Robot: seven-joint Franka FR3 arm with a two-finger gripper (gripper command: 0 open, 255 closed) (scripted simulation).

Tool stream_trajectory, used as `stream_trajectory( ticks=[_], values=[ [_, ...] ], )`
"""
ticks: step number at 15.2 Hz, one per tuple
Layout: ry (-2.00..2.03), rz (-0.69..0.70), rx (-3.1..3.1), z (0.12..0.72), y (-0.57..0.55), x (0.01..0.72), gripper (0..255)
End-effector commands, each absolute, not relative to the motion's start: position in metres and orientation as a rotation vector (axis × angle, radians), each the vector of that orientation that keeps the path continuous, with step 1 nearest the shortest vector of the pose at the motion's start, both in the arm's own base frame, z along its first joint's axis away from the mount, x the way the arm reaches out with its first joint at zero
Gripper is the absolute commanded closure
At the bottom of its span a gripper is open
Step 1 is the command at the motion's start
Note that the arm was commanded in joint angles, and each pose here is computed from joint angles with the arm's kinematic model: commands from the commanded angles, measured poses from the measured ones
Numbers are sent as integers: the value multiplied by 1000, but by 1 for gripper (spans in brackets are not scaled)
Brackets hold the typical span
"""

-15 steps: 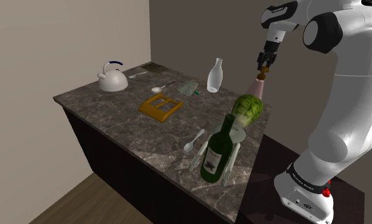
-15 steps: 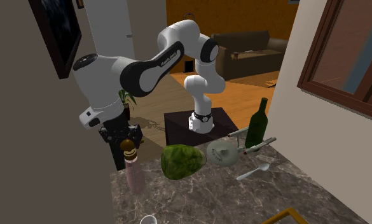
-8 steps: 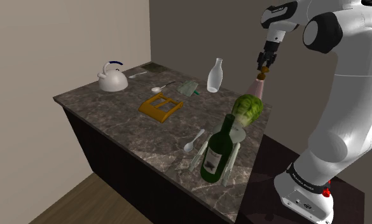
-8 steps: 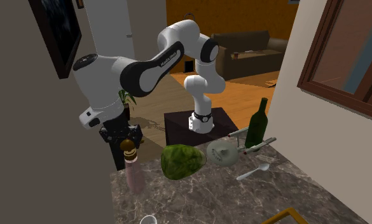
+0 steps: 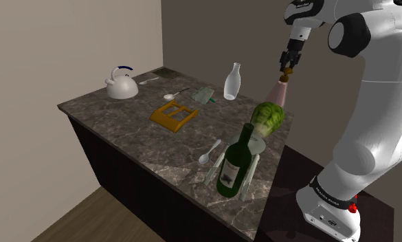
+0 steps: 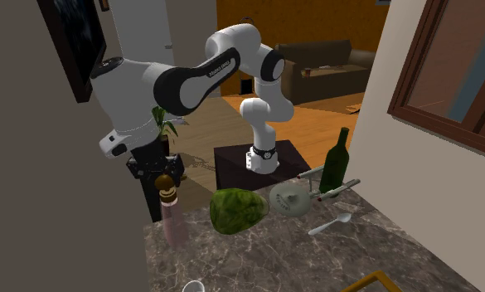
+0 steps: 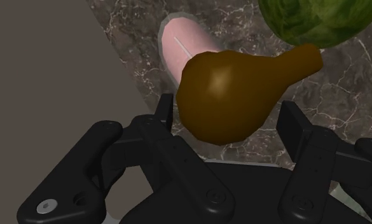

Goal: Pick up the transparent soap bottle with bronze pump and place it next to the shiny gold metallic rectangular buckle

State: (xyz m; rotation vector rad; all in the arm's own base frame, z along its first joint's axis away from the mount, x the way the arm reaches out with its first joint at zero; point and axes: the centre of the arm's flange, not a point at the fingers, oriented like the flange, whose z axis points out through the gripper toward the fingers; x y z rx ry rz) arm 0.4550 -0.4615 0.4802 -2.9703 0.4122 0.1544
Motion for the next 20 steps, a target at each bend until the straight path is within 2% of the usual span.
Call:
stream_trajectory(
  ticks=[1,17,20],
  values=[
    [412,154,-2970,491,-461,455,255],
    [412,154,-2970,574,-461,455,255],
    [412,154,-2970,574,-424,470,255]
  ],
)
